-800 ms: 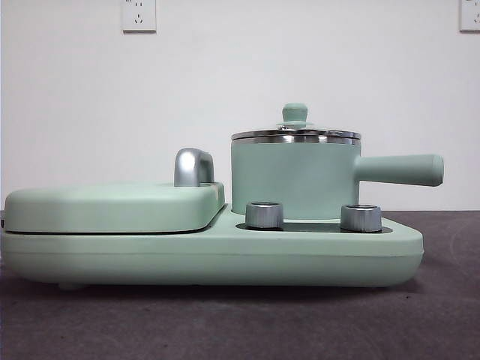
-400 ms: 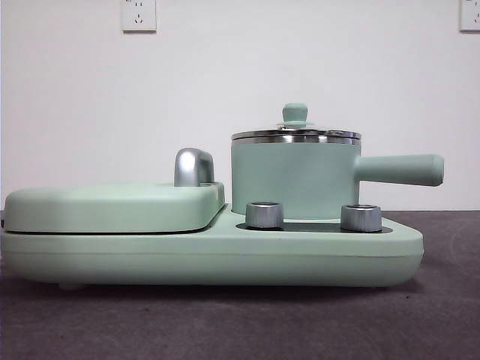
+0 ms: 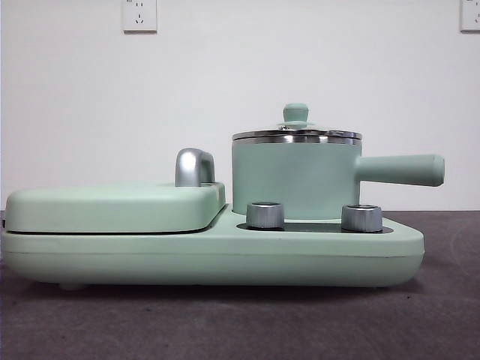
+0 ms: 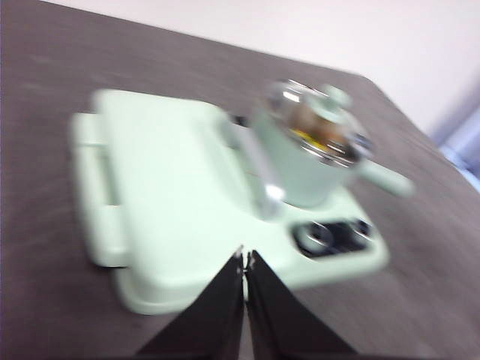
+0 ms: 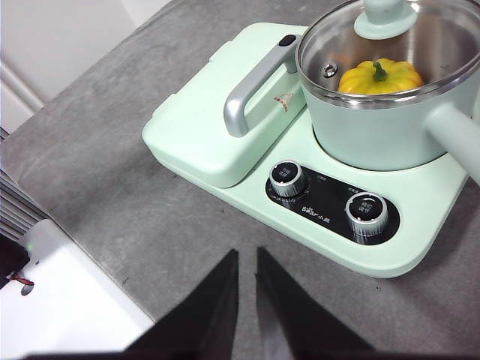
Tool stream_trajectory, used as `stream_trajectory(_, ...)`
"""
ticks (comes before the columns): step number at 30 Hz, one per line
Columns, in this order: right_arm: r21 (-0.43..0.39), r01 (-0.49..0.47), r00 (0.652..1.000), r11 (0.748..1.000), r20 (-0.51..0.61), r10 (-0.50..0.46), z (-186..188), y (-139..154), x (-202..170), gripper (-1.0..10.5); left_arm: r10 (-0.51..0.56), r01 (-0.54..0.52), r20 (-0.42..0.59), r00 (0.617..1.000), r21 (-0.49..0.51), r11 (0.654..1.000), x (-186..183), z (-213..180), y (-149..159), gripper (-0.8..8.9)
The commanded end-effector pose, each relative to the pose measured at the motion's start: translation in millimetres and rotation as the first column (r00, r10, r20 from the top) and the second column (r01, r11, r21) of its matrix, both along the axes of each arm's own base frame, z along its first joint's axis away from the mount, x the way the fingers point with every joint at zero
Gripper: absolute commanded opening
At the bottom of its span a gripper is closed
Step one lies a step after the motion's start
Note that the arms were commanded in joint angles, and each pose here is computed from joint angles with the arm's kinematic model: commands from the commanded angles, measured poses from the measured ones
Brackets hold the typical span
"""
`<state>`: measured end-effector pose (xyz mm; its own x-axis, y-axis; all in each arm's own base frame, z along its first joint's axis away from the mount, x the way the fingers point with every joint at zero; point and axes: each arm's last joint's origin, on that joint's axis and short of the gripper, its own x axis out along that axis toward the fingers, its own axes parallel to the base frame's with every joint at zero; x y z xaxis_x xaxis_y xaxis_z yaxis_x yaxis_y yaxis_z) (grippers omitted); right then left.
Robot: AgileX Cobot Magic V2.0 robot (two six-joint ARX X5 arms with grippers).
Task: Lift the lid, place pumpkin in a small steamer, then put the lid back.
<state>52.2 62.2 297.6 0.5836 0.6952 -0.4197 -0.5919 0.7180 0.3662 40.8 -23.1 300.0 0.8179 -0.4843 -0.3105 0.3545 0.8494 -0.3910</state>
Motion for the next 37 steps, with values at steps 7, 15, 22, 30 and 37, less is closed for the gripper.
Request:
stream_trajectory(7, -0.001, -0.015, 1.0, 1.0, 0.013, 0.015, 1, 1, 0, 0.4, 0.271, -0.274, 0.161, 0.949, -0.001, 0.962, 27, -40, 9, 0.07)
stream_trajectory(15, -0.001, -0.015, 1.0, 1.0, 0.013, 0.015, 1, 1, 0, 0.4, 0.314, -0.367, 0.307, 0.898, 0.132, 0.921, 51, -110, 15, 0.07)
stream_trajectory(22, 0.0, -0.015, 1.0, 1.0, 0.013, 0.015, 1, 1, 0, 0.4, 0.329, -0.397, 0.289, 0.899, 0.222, 0.89, 53, -143, 20, 0.07)
stream_trajectory(30, 0.0, -0.015, 1.0, 1.0, 0.014, 0.015, 1, 1, 0, 0.4, 0.333, -0.41, 0.298, 0.895, 0.255, 0.875, 55, -149, 22, 0.07)
stream_trajectory(37, 0.0, -0.015, 1.0, 1.0, 0.014, 0.015, 1, 1, 0, 0.4, 0.333, -0.412, 0.302, 0.893, 0.253, 0.875, 55, -149, 22, 0.07)
